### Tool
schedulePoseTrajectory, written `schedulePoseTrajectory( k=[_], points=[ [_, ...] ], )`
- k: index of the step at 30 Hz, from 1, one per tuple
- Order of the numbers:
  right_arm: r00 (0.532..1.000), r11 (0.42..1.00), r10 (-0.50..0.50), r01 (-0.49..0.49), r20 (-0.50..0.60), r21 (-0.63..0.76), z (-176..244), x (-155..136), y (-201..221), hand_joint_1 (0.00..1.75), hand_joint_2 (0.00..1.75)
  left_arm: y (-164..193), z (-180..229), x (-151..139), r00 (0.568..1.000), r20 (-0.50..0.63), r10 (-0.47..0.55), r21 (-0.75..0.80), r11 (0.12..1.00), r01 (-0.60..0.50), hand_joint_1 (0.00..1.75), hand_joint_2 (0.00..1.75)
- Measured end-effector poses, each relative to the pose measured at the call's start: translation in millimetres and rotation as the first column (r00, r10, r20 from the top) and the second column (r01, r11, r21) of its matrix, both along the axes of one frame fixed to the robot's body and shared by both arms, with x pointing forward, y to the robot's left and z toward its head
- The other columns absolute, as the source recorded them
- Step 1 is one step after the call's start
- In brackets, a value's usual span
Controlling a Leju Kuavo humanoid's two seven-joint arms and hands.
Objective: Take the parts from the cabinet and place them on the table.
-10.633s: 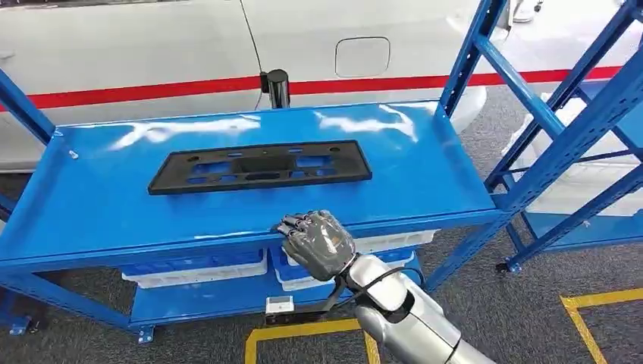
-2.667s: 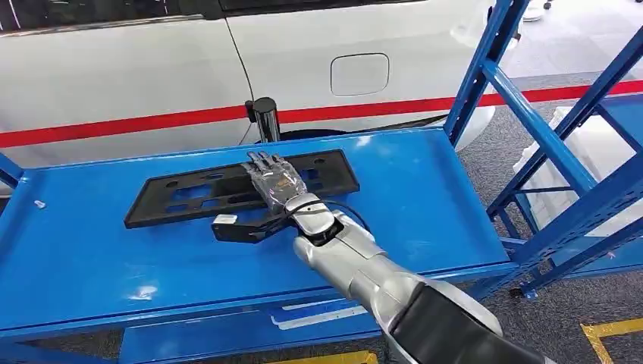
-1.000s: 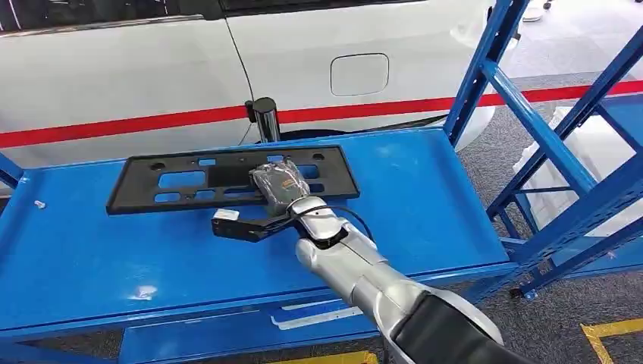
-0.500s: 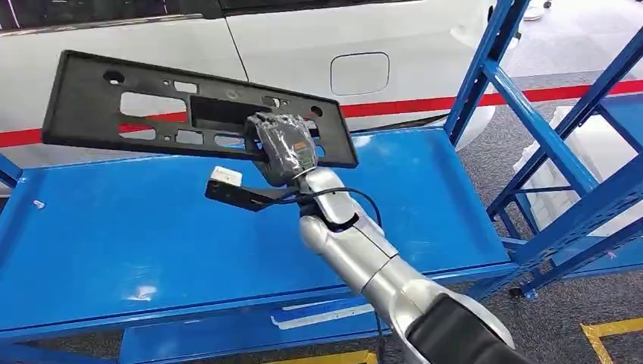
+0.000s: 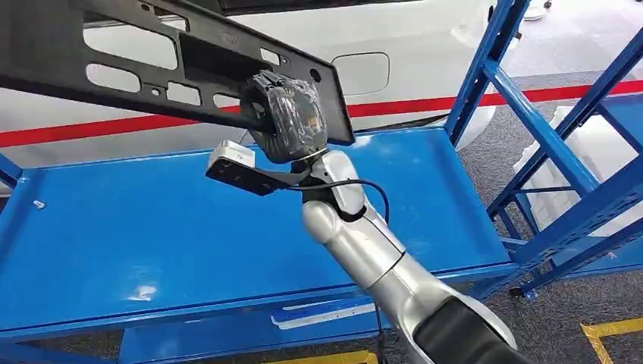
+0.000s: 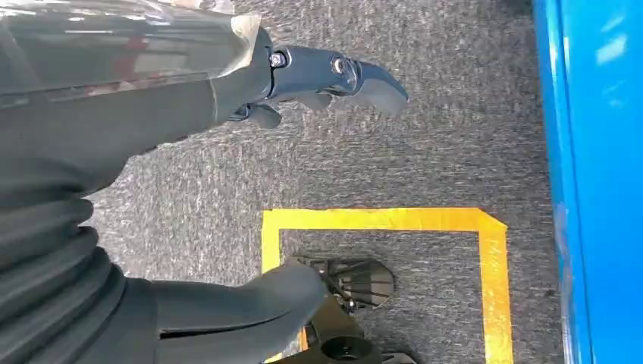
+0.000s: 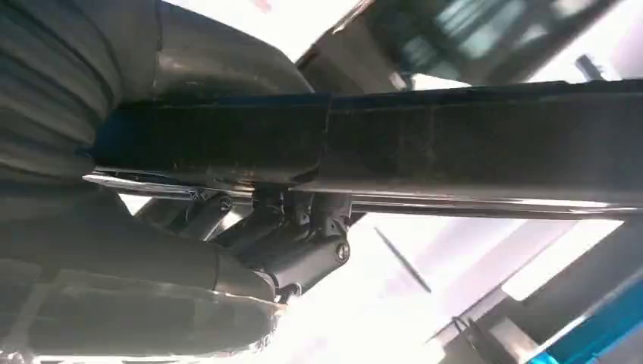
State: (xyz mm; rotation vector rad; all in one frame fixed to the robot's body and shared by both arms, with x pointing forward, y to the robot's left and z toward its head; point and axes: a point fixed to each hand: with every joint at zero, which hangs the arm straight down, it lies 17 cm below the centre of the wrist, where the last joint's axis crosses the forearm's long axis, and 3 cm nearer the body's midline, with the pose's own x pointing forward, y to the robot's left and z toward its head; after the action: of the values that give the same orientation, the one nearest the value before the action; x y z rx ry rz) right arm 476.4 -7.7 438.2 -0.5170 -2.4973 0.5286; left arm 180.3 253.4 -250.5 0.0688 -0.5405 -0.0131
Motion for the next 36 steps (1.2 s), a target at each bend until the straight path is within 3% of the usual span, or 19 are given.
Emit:
schedulePoseTrajectory(
  k=[2, 5, 9, 12, 15, 23, 36],
  points=[
    [0.988, 0.986, 0.138, -0.13, -0.074, 0.1, 3, -5, 2, 1.75, 1.75, 0, -1, -1, 1.0, -0.008, 0.008, -0.003, 1.0, -0.008, 0.0, 1.75],
    [0.955, 0.95, 0.269, -0.243, -0.125, 0.194, 7, -12, 2, 1.75, 1.75, 1, -1, -3, 1.0, -0.015, 0.013, -0.004, 1.0, -0.013, 0.0, 1.75],
    [0.782, 0.784, 0.586, -0.48, -0.213, 0.393, 4, -27, 13, 1.75, 1.75, 3, -2, -5, 0.999, -0.023, 0.042, -0.016, 0.999, -0.043, 0.0, 1.75],
    [0.691, 0.681, 0.698, -0.559, -0.188, 0.473, 8, -41, 6, 1.75, 1.75, 5, -2, -9, 0.998, -0.009, 0.058, -0.02, 0.998, -0.058, 0.0, 1.75],
    [0.632, 0.613, 0.759, -0.612, -0.157, 0.499, 10, -55, -2, 1.75, 1.75, 7, -2, -12, 0.998, 0.008, 0.061, -0.025, 0.998, -0.06, 0.0, 1.75],
    [0.623, 0.592, 0.774, -0.651, -0.111, 0.476, 11, -79, -18, 1.75, 1.75, 13, -4, -23, 0.997, 0.009, 0.075, -0.018, 0.997, -0.074, 0.0, 1.75],
    [0.627, 0.599, 0.772, -0.658, -0.109, 0.457, 8, -86, -25, 1.75, 1.75, 16, -5, -27, 0.997, 0.006, 0.081, -0.016, 0.997, -0.081, 0.0, 1.75]
  ],
)
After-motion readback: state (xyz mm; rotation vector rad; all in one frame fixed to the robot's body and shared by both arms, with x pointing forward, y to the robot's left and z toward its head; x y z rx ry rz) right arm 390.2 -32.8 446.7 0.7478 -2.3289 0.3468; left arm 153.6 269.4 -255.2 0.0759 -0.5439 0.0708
